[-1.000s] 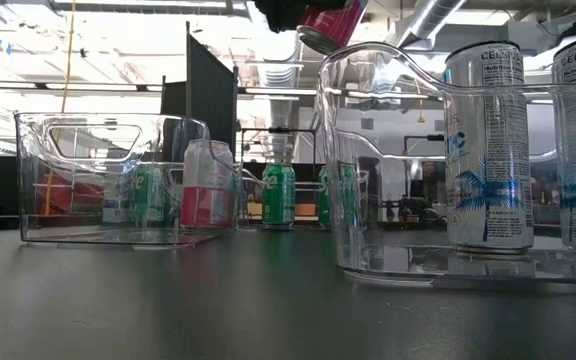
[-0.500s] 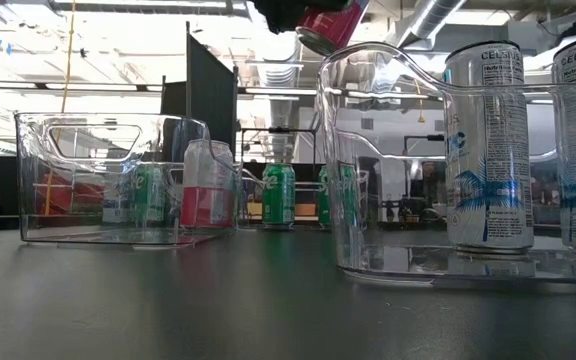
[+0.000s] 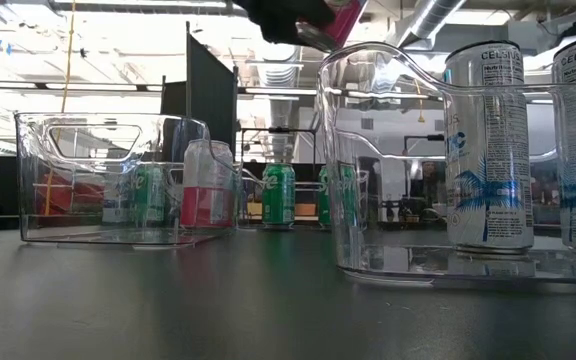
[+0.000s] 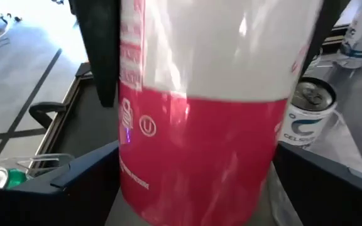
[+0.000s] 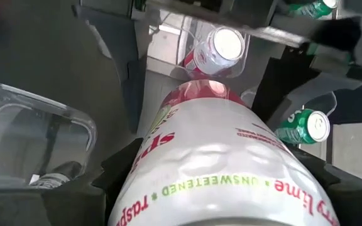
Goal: Sort soda cans
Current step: Put the pink soda can into the middle transparent bin
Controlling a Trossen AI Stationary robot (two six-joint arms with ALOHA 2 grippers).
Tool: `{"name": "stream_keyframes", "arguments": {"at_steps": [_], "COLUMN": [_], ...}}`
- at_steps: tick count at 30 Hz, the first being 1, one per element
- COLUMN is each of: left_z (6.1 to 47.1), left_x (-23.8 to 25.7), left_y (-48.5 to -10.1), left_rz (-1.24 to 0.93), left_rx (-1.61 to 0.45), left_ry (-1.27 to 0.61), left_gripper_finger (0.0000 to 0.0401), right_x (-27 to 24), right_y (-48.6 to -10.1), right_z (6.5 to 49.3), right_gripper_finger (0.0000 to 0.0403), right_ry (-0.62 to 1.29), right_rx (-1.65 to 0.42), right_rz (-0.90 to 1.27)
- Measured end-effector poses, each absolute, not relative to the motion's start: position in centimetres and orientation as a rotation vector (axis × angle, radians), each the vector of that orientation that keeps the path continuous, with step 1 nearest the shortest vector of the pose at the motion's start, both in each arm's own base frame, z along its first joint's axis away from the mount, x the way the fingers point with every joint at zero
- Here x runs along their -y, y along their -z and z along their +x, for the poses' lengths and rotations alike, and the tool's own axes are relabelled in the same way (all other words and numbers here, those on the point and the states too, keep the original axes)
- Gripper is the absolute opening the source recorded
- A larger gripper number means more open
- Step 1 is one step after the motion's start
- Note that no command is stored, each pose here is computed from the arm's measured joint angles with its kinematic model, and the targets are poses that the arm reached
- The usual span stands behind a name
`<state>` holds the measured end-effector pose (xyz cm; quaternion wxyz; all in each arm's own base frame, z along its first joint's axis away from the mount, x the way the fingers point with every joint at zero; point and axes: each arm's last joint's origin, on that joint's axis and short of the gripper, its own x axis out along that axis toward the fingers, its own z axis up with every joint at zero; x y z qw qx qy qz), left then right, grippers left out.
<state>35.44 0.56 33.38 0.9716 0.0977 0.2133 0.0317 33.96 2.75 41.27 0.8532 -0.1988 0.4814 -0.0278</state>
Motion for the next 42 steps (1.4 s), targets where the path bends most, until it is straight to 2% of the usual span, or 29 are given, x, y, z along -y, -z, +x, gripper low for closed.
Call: {"name": "stream_keyframes", "arguments": {"at_steps": [7, 14, 25, 33, 42], "left_z": [34.1, 34.5, 36.5, 36.6, 36.6], "left_x": [-0.6, -0.3, -0.4, -0.3, -0.5], "left_y": [-34.2, -35.1, -32.4, -33.1, -33.2], "left_rz": [0.191, 0.211, 0.217, 0.221, 0.217], "left_rx": [-0.466, -0.363, -0.438, -0.373, -0.364], "left_ry": [-0.077, -0.074, -0.07, -0.047, -0.042], "left_gripper_finger": [0.0387, 0.0388, 0.0387, 0.0346, 0.0321], "right_x": [-2.7, -3.0, -3.5, -3.6, -3.7], "right_y": [-41.2, -41.2, -41.3, -41.2, -41.2], "right_z": [33.9, 34.2, 34.4, 34.4, 34.4], "right_gripper_finger": [0.0295, 0.0295, 0.0295, 0.0295, 0.0295], "right_ry": [0.056, 0.042, 0.002, -0.016, -0.026], "right_rx": [-1.02, -0.998, -0.97, -0.972, -0.972], "right_rz": [-0.42, -0.423, -0.426, -0.412, -0.409]}}
